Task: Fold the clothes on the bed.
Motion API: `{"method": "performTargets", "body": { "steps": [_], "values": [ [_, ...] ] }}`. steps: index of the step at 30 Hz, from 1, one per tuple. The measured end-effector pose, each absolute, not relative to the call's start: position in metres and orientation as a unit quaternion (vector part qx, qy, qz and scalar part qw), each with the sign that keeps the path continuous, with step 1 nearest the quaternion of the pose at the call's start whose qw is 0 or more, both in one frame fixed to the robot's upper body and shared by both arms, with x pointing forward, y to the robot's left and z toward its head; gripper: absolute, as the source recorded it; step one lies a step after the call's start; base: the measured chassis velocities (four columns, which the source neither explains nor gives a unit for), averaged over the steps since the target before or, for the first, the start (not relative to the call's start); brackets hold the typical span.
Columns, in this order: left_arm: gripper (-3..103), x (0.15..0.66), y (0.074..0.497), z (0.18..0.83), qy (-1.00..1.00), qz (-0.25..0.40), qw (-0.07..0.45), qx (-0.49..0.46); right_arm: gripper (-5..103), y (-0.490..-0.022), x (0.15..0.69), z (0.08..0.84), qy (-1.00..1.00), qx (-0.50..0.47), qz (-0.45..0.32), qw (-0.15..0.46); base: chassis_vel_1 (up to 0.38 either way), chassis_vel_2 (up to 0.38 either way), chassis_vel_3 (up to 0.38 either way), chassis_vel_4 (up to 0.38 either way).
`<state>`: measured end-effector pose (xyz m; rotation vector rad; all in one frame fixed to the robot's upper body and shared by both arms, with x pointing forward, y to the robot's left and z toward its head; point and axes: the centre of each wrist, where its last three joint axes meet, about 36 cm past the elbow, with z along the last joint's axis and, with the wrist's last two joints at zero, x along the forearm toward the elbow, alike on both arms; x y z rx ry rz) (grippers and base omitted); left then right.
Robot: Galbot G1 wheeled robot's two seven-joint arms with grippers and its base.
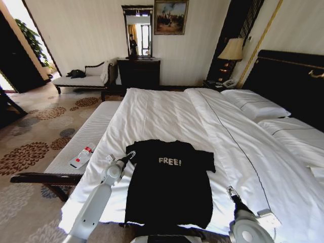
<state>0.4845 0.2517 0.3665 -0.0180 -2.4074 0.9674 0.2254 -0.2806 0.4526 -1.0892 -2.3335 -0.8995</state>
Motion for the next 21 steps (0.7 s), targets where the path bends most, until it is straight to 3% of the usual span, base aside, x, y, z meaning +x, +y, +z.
{"method": "performTargets", "body": {
  "steps": [4, 6, 9, 16, 21],
  "values": [
    [50, 0.483, 0.257, 0.370, -0.895, 0.361, 0.263, -0.003, 100, -0.280, 0.224, 0.453, -0.837, -0.392, -0.322, 0.206, 0.000, 0.000, 0.000, 0.000],
    [39, 0.482, 0.264, 0.372, -0.896, 0.363, 0.257, 0.002, 100, -0.280, 0.223, 0.453, -0.835, -0.395, -0.321, 0.208, 0.000, 0.000, 0.000, 0.000],
    [34, 0.482, 0.268, 0.373, -0.896, 0.363, 0.255, 0.005, 100, -0.279, 0.223, 0.453, -0.835, -0.396, -0.319, 0.210, 0.000, 0.000, 0.000, 0.000],
    [3, 0.483, 0.272, 0.370, -0.896, 0.365, 0.254, 0.013, 100, -0.277, 0.223, 0.451, -0.835, -0.396, -0.318, 0.212, 0.000, 0.000, 0.000, 0.000],
    [0, 0.483, 0.279, 0.380, -0.897, 0.370, 0.240, 0.013, 100, -0.276, 0.222, 0.451, -0.835, -0.397, -0.316, 0.213, 0.000, 0.000, 0.000, 0.000]
  ]
}}
